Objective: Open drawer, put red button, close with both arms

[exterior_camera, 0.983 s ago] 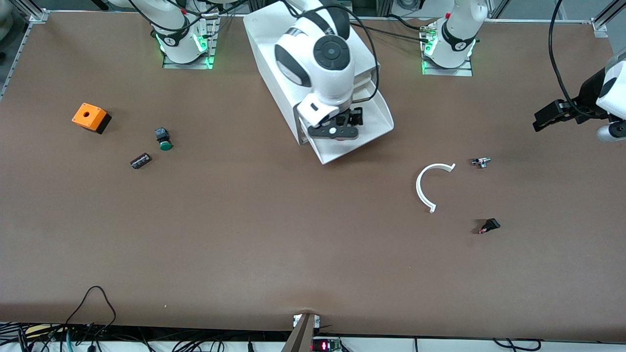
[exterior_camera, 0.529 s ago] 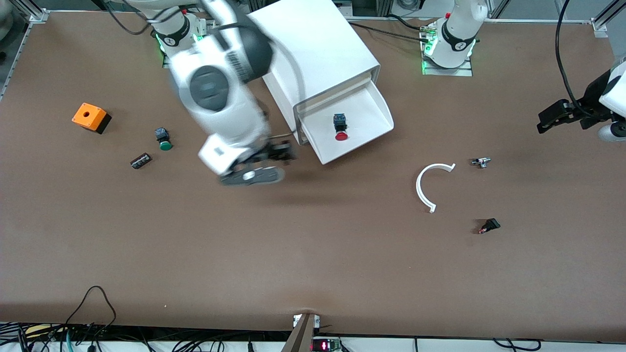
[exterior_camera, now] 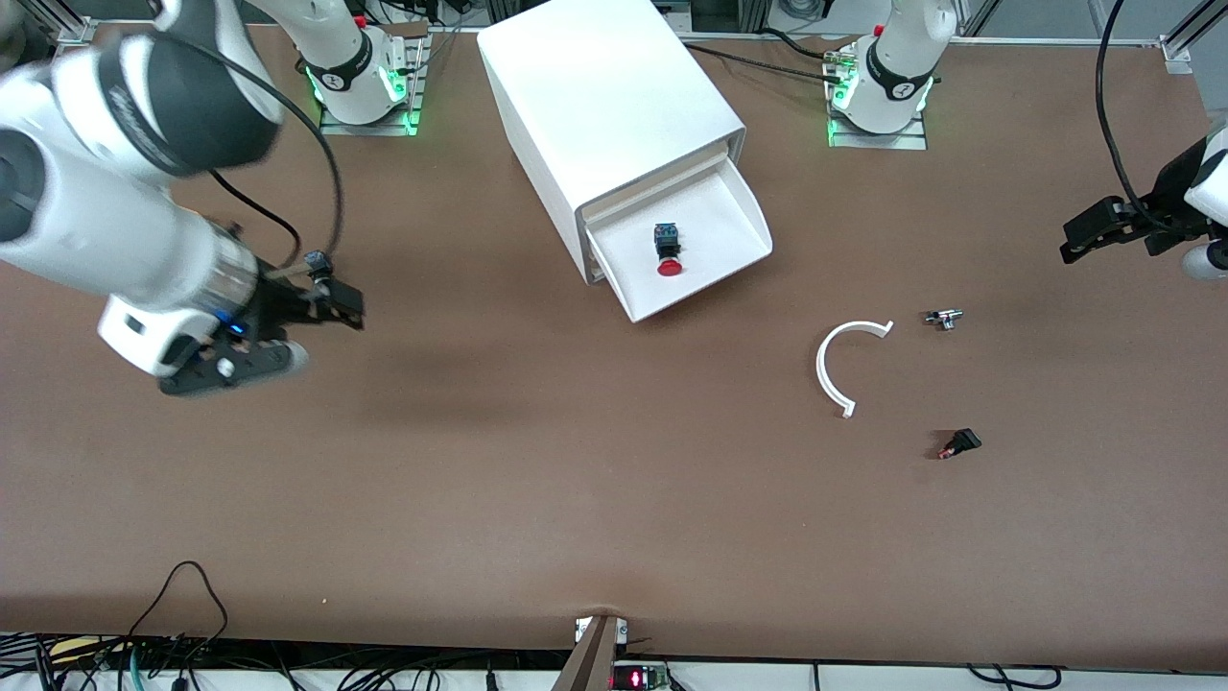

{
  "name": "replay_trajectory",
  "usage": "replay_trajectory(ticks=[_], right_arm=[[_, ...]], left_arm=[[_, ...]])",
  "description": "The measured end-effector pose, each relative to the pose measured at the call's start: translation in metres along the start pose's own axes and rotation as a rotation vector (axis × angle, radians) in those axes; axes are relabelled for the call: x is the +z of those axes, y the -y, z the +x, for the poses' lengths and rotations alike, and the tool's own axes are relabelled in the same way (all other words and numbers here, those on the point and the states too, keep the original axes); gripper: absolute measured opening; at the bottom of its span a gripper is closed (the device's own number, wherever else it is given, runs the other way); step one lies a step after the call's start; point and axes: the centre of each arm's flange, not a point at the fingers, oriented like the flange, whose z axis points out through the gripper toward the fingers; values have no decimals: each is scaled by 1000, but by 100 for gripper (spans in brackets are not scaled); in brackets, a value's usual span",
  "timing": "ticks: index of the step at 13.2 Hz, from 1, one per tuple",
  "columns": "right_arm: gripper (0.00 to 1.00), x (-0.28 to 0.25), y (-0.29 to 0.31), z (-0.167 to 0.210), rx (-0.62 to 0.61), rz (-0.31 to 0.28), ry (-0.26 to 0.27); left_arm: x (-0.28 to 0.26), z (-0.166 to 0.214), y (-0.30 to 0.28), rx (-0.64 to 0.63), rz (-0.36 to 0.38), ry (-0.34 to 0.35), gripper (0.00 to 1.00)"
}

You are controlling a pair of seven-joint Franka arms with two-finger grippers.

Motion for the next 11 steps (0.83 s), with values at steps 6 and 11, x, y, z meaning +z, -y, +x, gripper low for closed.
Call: replay_trajectory(ticks=[6,11], right_arm=[[100,-48,-72,-96,-53,-1,-21],[100,-42,-76,-99,-80,-56,-23]], left_arm=[[81,19,-92,-44,3,85,100],[174,13,-235,-150,-37,147,100]])
